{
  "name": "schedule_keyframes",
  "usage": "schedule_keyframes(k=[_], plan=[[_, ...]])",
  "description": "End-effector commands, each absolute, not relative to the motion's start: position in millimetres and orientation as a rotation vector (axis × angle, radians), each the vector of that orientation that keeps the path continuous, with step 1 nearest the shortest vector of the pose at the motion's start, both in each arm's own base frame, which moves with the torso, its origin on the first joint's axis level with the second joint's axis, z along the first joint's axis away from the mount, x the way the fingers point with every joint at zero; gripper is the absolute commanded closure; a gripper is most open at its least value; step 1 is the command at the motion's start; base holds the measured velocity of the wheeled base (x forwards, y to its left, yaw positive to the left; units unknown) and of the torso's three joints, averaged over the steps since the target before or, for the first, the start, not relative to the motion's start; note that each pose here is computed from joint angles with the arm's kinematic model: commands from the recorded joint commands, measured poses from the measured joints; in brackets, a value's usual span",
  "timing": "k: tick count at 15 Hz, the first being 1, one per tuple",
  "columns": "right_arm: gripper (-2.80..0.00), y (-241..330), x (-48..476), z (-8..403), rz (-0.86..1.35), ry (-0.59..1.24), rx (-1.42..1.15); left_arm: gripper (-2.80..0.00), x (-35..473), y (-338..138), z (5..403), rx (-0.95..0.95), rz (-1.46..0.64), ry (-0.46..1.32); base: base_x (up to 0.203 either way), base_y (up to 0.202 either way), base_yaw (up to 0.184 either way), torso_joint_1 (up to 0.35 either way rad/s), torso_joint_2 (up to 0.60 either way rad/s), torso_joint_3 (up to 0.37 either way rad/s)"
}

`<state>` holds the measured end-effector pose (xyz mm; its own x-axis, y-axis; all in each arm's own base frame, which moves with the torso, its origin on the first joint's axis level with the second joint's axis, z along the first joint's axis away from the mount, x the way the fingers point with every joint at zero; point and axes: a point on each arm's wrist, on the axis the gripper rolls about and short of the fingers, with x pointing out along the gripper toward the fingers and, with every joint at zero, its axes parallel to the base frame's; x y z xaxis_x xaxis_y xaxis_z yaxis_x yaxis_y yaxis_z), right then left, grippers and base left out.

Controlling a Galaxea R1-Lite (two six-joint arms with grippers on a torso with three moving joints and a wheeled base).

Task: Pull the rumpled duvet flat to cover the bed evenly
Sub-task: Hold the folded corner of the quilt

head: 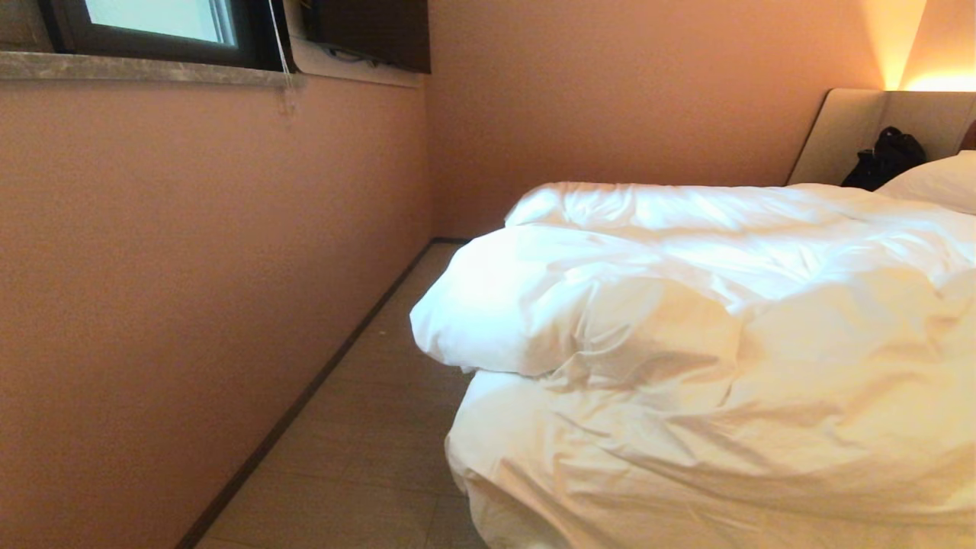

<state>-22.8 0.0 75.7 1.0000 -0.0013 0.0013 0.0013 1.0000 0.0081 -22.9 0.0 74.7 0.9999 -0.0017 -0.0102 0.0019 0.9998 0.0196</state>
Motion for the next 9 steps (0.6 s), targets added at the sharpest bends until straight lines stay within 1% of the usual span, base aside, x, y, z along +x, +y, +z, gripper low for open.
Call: schedule_keyframes(k=[1, 9], plan=[[0.00, 0.0, -22.8, 75.7, -0.001, -0.002, 0.008, 0.00, -22.8, 0.0, 74.7, 0.020, -0.002, 0.012, 0.000, -0.193, 0.001, 0.003, 0.00, 0.002], [0.00, 0.0, -22.9, 75.9, 0.000, -0.003, 0.006, 0.00, -22.8, 0.0, 74.7, 0.020, 0.000, 0.012, 0.000, -0.193, 0.000, 0.003, 0.00, 0.002]])
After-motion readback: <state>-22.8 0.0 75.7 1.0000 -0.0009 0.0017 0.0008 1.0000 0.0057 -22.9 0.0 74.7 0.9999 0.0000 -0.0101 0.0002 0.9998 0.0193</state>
